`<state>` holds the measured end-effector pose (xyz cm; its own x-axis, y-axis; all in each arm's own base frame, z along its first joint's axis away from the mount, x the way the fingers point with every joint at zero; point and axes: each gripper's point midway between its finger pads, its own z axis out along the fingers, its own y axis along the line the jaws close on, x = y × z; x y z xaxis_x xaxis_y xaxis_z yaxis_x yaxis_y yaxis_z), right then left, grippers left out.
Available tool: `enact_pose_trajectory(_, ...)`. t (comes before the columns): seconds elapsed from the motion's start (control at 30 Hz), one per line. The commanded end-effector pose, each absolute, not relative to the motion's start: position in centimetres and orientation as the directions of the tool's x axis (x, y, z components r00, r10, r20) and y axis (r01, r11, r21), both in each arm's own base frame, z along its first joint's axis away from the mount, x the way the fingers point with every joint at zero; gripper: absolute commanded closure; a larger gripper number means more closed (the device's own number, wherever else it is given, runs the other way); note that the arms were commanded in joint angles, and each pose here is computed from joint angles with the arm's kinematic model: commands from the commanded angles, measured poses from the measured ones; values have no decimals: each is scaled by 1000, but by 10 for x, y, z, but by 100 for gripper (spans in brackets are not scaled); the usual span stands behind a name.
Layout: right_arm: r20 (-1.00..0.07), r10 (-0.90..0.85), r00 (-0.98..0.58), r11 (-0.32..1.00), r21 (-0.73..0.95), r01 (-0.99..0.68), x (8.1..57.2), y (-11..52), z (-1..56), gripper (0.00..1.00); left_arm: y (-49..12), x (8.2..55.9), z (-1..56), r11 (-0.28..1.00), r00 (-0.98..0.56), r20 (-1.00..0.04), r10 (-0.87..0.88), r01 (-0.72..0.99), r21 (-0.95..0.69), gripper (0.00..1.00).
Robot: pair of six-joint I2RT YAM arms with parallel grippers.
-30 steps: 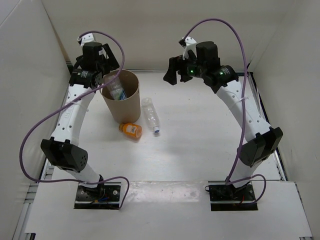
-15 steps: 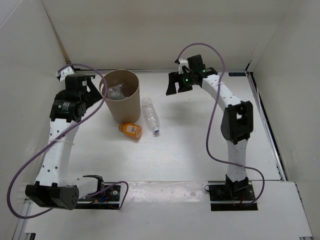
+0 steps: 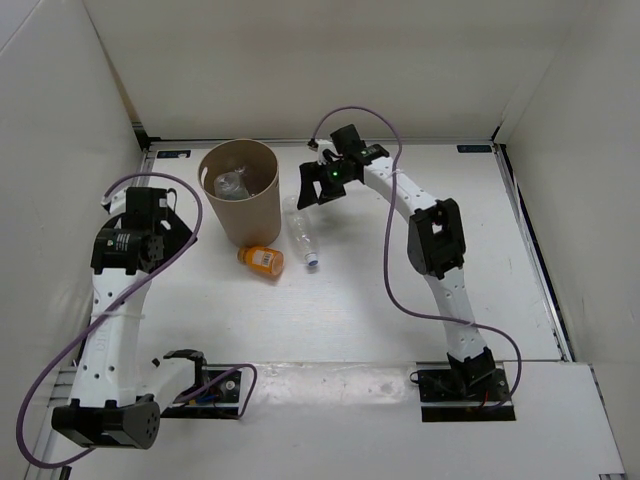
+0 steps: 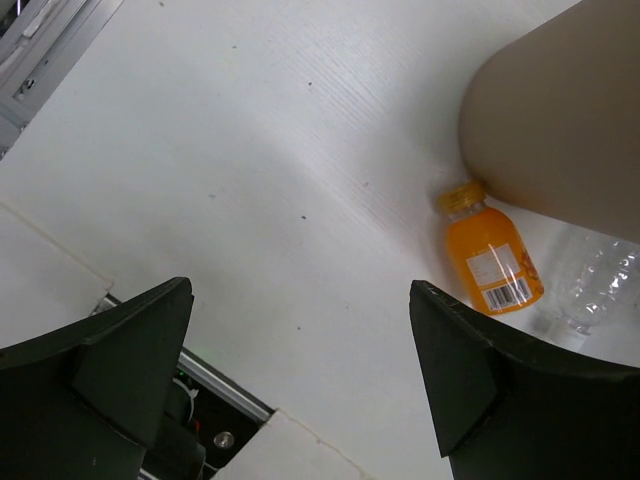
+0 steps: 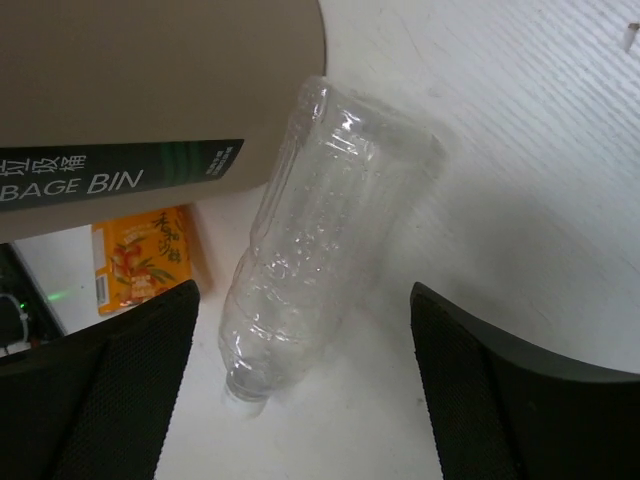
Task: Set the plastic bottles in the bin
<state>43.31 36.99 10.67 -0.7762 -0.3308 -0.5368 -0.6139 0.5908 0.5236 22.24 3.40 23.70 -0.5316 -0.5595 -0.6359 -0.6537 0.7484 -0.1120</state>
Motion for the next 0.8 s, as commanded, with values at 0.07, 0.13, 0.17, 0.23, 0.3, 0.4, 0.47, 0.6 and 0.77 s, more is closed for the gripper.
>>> enact_pose_trajectory(0.07,-462,-370,-806,541,598,-591,426,378,97,18,37,203,230,722,-544,-595,-592,-686,-92,0)
enact_pose_trajectory(0.13,-430,-386,-816,542,610,-578,422,378,89,18,36,199,228,725,-555,-583,-593,-684,-87,0)
enact_pose_trajectory(0.17,-423,-387,-819,544,612,-574,422,378,86,18,41,197,227,703,-540,-578,-612,-706,-83,0)
enact_pose_trajectory(0.23,-405,-391,-826,548,618,-563,420,376,79,18,41,194,225,702,-548,-567,-615,-708,-78,0)
enact_pose_trajectory(0.3,-392,-399,-829,543,627,-558,418,374,75,18,41,194,225,696,-543,-563,-623,-713,-82,0)
enact_pose_trajectory(0.4,-359,-440,-823,518,647,-559,408,375,66,18,42,192,224,691,-542,-557,-629,-719,-81,0)
enact_pose_trajectory(0.47,-313,-467,-827,484,693,-535,394,371,70,21,42,193,225,692,-545,-556,-628,-717,-80,0)
enact_pose_trajectory(0.6,-306,-484,-820,449,717,-533,386,371,73,21,41,189,226,700,-560,-547,-622,-711,-68,0)
enact_pose_trajectory(0.77,-289,-515,-807,413,741,-529,371,378,73,28,41,185,224,702,-564,-545,-620,-709,-64,0)
